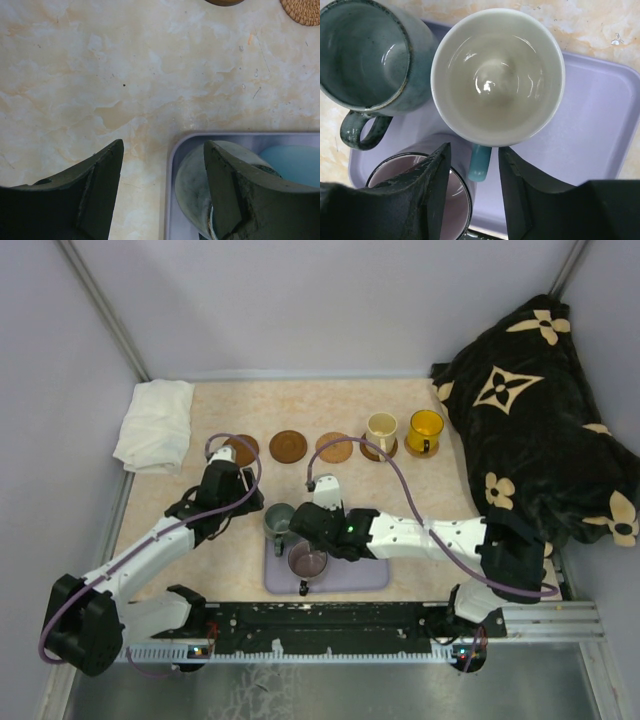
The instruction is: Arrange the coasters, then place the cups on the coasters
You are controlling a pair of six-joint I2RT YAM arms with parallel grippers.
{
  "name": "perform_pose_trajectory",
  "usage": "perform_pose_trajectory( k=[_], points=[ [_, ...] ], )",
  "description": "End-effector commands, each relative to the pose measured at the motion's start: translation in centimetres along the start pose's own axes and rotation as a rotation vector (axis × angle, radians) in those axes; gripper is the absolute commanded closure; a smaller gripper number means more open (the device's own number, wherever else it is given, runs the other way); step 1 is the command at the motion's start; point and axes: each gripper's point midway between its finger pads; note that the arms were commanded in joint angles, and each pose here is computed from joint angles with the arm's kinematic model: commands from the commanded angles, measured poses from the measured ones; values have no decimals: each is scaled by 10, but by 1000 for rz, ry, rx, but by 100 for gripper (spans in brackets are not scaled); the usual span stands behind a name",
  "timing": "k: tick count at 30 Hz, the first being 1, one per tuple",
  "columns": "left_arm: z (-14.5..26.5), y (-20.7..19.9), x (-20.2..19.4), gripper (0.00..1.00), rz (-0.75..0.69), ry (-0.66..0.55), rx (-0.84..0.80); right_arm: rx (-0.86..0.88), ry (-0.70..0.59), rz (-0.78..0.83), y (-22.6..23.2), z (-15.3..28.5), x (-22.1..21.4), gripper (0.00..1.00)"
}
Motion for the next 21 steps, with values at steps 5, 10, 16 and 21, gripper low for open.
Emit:
perform_pose_trajectory(
  k=[5,10,16,21],
  points=[
    [-4,-3,-2,28,-5,-3,-14,-47,-26,-16,8,-7,11,61],
    [-4,-2,-2,28,-9,-4,-12,-85,-5,-8,7,-14,7,76],
    [-5,-2,-3,28,-9,0,-12,-160,-29,-26,-6,-13,11,100],
    [-6,-3,-3,28,-8,0,-13,-219,-93,-65,-21,-7,20,100]
  ],
)
Point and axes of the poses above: each gripper's point midway between its finger pads, its own z axis back along the fingers, its own y axis along the line the jaws close on, x = y × z, and after that the axes turned 4 degrees about z, right-handed
